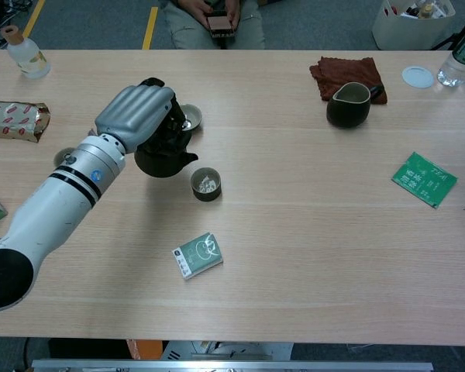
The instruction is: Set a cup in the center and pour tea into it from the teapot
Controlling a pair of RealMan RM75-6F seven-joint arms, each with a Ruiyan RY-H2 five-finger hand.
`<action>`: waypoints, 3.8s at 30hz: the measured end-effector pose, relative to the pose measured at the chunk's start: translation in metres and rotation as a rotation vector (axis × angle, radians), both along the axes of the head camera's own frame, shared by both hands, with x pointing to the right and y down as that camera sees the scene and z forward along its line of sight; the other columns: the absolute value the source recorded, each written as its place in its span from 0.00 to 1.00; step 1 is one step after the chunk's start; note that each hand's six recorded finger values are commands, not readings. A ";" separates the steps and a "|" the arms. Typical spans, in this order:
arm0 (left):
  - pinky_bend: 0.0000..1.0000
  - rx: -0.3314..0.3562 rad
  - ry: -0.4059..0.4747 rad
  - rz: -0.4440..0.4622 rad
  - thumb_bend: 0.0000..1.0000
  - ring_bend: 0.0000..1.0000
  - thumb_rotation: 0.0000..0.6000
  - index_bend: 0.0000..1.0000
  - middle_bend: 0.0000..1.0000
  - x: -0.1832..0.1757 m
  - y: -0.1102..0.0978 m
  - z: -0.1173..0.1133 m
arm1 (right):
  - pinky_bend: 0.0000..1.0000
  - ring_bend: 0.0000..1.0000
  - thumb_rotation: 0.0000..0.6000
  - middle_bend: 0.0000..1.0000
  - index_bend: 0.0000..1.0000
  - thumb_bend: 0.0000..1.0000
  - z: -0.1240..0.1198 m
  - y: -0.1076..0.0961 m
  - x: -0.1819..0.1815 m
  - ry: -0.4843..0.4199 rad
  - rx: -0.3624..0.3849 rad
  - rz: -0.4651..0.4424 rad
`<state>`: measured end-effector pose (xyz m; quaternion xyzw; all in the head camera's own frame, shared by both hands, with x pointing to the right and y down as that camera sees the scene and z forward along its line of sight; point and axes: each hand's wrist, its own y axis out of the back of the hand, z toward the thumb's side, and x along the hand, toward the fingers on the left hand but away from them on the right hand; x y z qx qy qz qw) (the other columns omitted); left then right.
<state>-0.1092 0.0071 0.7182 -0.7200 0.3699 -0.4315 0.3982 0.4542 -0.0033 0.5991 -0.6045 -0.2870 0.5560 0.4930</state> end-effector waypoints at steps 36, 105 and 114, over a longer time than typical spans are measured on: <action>0.11 -0.114 0.144 -0.242 0.45 0.75 1.00 0.83 0.94 -0.070 -0.014 0.054 | 0.03 0.00 1.00 0.12 0.02 0.29 0.009 0.003 0.006 -0.016 -0.028 0.026; 0.10 -0.221 0.073 -0.231 0.45 0.11 0.41 0.24 0.23 -0.084 -0.007 0.056 | 0.03 0.00 1.00 0.12 0.02 0.29 0.011 0.001 0.010 -0.043 -0.032 0.046; 0.09 -0.237 0.066 -0.235 0.45 0.08 0.38 0.23 0.18 -0.088 -0.007 0.056 | 0.03 0.00 1.00 0.12 0.02 0.29 0.010 0.002 0.011 -0.048 -0.033 0.049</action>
